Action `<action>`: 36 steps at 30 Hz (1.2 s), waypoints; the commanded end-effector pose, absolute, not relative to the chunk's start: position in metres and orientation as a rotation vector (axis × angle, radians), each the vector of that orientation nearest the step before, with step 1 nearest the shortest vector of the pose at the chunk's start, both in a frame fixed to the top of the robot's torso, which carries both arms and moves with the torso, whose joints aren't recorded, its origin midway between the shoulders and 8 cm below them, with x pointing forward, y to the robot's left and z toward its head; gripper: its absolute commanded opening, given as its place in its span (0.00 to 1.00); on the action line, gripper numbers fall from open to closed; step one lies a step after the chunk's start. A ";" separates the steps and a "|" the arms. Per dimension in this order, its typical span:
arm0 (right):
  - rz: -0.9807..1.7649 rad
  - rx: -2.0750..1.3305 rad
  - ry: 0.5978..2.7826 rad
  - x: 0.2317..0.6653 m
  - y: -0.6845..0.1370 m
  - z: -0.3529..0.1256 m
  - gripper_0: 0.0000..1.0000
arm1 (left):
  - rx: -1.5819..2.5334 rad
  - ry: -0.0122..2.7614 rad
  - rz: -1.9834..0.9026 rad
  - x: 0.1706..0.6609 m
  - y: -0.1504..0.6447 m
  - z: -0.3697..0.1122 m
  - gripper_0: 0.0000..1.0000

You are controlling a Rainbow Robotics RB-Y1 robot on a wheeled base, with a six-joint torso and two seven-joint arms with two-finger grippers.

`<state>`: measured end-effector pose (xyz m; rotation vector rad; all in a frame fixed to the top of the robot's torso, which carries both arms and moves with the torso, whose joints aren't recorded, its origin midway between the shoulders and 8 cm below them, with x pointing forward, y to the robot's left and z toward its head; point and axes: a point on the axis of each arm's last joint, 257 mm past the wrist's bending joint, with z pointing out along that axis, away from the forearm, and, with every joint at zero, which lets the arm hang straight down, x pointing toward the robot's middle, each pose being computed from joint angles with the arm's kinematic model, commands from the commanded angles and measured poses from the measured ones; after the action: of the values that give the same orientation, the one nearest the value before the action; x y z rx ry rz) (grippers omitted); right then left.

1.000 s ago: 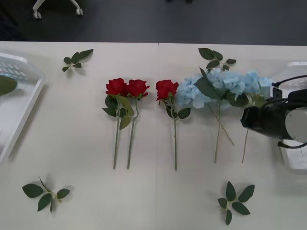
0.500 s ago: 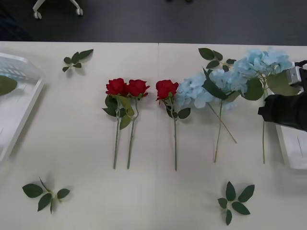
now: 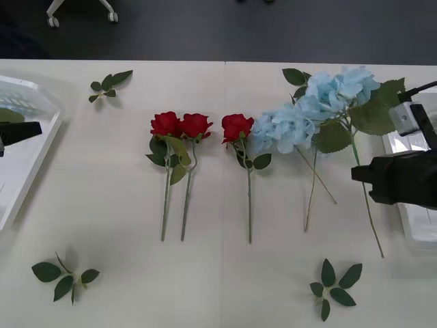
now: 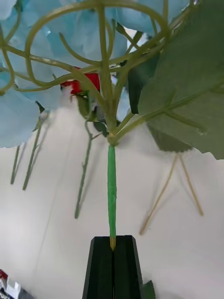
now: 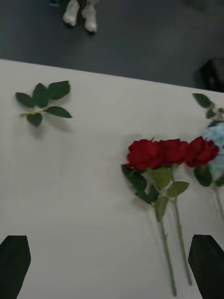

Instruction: Put the red flowers into the right box and the blue flowers into the left box

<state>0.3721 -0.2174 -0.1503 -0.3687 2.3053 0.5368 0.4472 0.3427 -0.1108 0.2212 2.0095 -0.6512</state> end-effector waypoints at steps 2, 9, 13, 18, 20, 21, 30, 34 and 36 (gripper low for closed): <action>0.544 -0.494 2.184 0.367 -0.185 -0.122 0.00 | 0.410 1.896 -0.774 0.428 0.297 -0.089 1.00; 0.608 -0.566 2.045 0.366 -0.154 -0.096 0.00 | 0.576 1.810 -0.970 0.399 0.250 -0.067 1.00; 0.650 -0.604 1.940 0.370 -0.138 -0.081 0.00 | 0.665 1.766 -1.037 0.386 0.231 -0.059 1.00; 0.707 -0.603 1.837 0.376 -0.120 -0.070 0.00 | 0.818 1.702 -1.061 0.371 0.209 -0.058 1.00; 0.735 -0.602 1.796 0.378 -0.109 -0.066 0.00 | 0.876 1.663 -1.055 0.367 0.202 -0.057 1.00; 0.736 -0.616 1.773 0.380 -0.101 -0.065 0.00 | 0.906 1.643 -1.049 0.365 0.199 -0.057 1.00; 0.676 -0.815 1.676 0.377 -0.045 -0.061 0.00 | 1.032 1.498 -1.018 0.364 0.181 -0.057 1.00; 0.738 -0.877 1.606 0.367 -0.009 -0.055 0.00 | 1.040 1.430 -1.031 0.377 0.175 -0.058 1.00; 0.787 -0.889 1.544 0.364 0.015 -0.051 0.00 | 1.043 1.403 -1.042 0.385 0.173 -0.057 1.00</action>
<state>0.3709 -0.0059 -0.0521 -0.7987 1.6192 0.7952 0.3760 0.1799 -0.0685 0.9772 1.4805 -1.0802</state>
